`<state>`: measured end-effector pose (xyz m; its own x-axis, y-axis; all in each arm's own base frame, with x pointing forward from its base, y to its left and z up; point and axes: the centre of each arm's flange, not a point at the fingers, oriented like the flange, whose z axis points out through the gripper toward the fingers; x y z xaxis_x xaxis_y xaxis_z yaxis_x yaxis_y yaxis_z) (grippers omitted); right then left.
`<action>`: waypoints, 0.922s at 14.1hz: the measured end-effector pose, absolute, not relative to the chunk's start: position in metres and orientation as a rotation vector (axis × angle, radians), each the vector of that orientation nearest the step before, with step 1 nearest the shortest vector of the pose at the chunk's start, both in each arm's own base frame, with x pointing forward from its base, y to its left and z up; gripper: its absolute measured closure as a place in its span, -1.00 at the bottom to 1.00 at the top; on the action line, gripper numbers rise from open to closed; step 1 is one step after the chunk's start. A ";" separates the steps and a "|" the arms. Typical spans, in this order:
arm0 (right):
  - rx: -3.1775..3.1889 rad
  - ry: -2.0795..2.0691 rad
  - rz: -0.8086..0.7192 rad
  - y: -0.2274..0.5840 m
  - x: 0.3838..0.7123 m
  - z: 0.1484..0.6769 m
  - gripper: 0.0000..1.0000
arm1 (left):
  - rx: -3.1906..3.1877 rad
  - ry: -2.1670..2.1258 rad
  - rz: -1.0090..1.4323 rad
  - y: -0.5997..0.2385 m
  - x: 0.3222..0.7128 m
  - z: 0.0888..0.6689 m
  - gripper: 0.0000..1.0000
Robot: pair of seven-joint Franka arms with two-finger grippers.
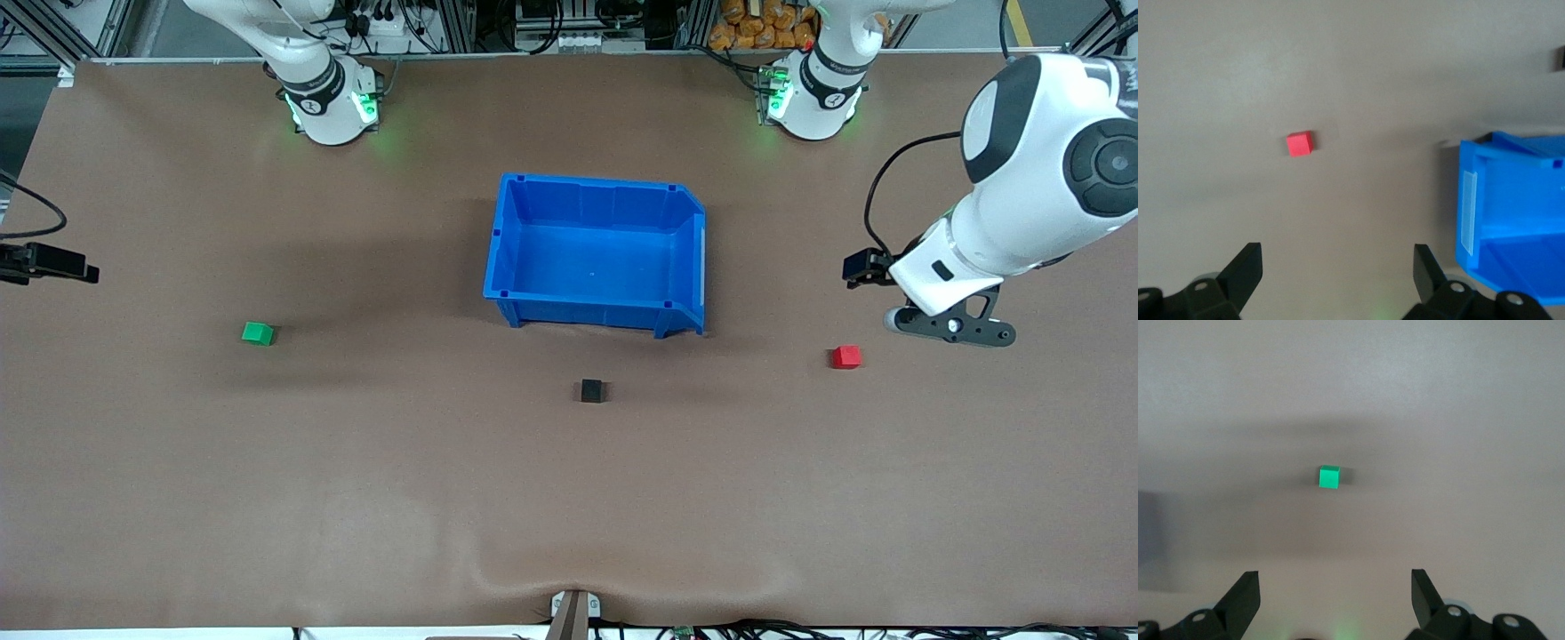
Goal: Attach green and red cubes to black cube
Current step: 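Lower the left gripper over the red cube while the right gripper reaches the green cube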
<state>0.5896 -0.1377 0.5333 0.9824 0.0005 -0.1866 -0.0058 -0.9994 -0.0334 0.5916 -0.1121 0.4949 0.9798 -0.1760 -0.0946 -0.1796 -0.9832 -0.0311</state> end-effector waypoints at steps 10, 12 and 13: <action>-3.074 0.143 0.433 -0.158 0.605 0.465 -1.00 | -3.093 0.243 0.069 -0.086 0.603 0.382 -1.00; -3.071 0.236 0.467 -0.157 0.608 0.451 -1.00 | -3.101 0.218 0.067 -0.075 0.611 0.361 -1.00; -3.069 0.250 0.481 -0.156 0.610 0.445 -1.00 | -3.106 0.205 0.065 -0.069 0.614 0.351 -1.00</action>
<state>0.6095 -0.1559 0.4447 0.9394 -0.1542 -0.3061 -0.1620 -0.9868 -0.0001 0.6140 -0.0691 0.3507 0.9904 -0.1310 -0.0437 -0.1322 -0.9909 -0.0258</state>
